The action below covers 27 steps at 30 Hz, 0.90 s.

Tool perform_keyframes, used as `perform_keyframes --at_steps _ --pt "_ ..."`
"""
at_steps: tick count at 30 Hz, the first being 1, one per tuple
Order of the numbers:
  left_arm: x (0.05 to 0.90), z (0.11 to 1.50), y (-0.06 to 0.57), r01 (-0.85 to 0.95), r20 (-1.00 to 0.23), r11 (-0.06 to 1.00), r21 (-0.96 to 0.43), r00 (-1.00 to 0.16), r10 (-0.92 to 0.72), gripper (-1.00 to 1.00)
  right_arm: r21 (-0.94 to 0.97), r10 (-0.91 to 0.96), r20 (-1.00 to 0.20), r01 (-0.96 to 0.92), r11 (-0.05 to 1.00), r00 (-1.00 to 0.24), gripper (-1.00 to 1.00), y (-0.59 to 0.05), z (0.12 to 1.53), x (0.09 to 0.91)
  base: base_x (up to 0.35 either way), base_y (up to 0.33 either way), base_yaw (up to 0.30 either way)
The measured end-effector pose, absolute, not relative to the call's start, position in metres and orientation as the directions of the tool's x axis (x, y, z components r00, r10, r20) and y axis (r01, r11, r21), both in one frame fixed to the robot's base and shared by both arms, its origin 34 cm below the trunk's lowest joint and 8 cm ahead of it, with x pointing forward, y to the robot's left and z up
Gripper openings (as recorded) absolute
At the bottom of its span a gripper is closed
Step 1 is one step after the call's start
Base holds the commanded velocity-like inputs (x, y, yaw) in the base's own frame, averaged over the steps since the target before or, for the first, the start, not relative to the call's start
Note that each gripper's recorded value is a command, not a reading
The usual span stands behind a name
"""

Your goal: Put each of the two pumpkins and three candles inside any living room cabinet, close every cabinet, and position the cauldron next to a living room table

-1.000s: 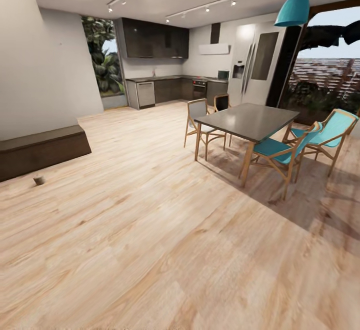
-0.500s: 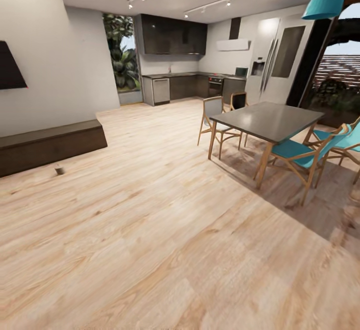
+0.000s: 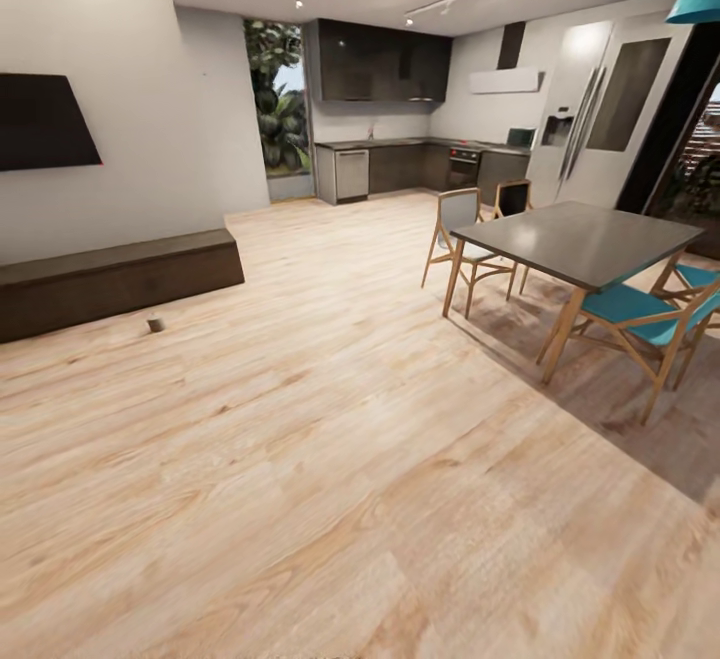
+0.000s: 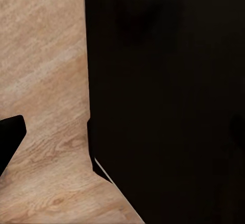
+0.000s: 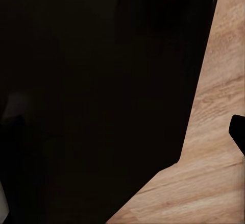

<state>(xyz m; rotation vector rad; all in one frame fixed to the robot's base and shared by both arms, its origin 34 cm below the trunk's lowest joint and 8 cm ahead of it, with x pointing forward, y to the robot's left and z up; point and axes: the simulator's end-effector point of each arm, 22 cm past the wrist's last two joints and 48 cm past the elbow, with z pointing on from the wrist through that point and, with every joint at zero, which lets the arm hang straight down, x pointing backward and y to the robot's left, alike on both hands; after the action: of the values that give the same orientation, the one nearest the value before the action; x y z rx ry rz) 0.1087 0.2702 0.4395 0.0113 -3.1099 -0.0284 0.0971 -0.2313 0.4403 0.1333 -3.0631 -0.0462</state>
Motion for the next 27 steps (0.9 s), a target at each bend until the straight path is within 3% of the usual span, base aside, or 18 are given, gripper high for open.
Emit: perform_keyframes --at_steps 18,27 --pt "0.109 0.439 0.267 0.014 0.036 1.0 0.008 -0.999 0.013 1.0 0.036 -0.089 0.091 -0.086 0.996 -0.992 1.0 -0.231 0.441 0.09 0.009 0.0 0.188" --pt "0.105 0.44 0.269 0.019 0.044 1.0 0.008 -0.999 0.018 1.0 0.036 -0.088 0.101 -0.085 0.996 -0.991 1.0 -0.231 0.442 0.086 0.253 0.0 0.194"
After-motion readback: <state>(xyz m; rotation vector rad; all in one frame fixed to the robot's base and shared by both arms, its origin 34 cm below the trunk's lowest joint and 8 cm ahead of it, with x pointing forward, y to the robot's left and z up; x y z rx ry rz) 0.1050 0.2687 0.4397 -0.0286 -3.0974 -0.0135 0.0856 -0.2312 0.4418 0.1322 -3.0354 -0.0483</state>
